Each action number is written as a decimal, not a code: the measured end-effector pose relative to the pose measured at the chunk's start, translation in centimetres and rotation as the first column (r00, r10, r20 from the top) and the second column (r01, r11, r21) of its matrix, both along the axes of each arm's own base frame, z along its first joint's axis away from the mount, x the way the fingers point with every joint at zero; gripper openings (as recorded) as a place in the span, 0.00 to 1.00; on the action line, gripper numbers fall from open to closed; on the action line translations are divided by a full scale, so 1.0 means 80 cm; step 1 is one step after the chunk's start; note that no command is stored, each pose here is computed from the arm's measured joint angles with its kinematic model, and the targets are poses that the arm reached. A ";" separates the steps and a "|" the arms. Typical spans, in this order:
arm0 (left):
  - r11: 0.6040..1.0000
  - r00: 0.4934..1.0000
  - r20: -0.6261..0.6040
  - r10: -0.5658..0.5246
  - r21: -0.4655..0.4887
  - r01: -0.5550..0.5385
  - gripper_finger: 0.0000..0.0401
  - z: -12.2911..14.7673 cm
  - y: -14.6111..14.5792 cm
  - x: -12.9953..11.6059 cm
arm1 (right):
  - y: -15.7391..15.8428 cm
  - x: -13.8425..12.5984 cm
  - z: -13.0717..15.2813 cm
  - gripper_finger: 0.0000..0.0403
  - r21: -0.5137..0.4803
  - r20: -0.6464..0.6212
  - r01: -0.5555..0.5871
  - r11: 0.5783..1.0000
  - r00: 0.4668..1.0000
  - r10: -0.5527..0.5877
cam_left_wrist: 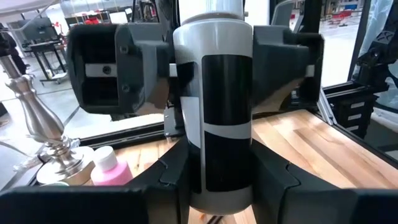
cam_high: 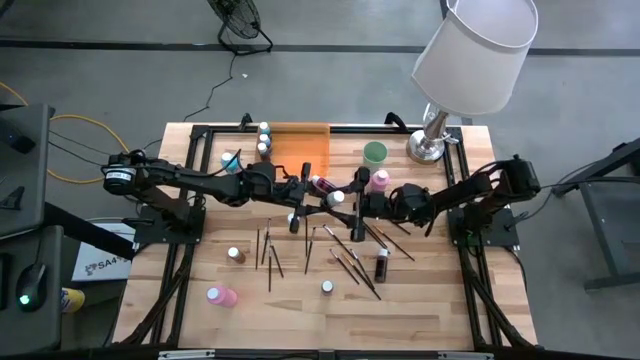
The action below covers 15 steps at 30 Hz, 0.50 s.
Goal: Pick & Place Paint Supplies
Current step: Put the gray paint bottle into the orange bin
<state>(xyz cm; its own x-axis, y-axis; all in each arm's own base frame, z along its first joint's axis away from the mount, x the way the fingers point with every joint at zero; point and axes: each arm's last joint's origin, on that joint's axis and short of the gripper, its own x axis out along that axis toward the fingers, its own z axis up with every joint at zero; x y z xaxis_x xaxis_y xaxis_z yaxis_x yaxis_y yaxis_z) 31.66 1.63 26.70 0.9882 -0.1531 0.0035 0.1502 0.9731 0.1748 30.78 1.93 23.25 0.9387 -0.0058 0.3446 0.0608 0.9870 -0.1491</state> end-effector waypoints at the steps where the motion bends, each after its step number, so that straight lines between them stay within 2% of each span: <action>1: 1.000 1.000 0.000 0.000 0.000 0.000 0.27 0.000 0.000 0.000 | 0.000 0.002 0.001 0.59 -0.001 -0.010 -0.002 1.000 1.000 0.002; 5: 1.000 1.000 0.000 0.000 -0.001 0.000 0.27 0.000 0.000 0.000 | 0.000 0.006 -0.003 0.54 -0.004 -0.054 -0.002 1.000 0.999 0.002; 12: 1.000 1.000 0.000 0.000 -0.006 0.000 0.29 0.000 0.000 0.000 | 0.000 0.006 -0.004 0.30 0.002 -0.068 0.003 1.000 0.998 -0.003; 15: 1.000 1.000 -0.011 0.000 -0.013 0.000 0.29 -0.001 0.000 0.000 | 0.000 0.006 -0.004 0.27 0.004 -0.070 0.003 1.000 0.998 -0.003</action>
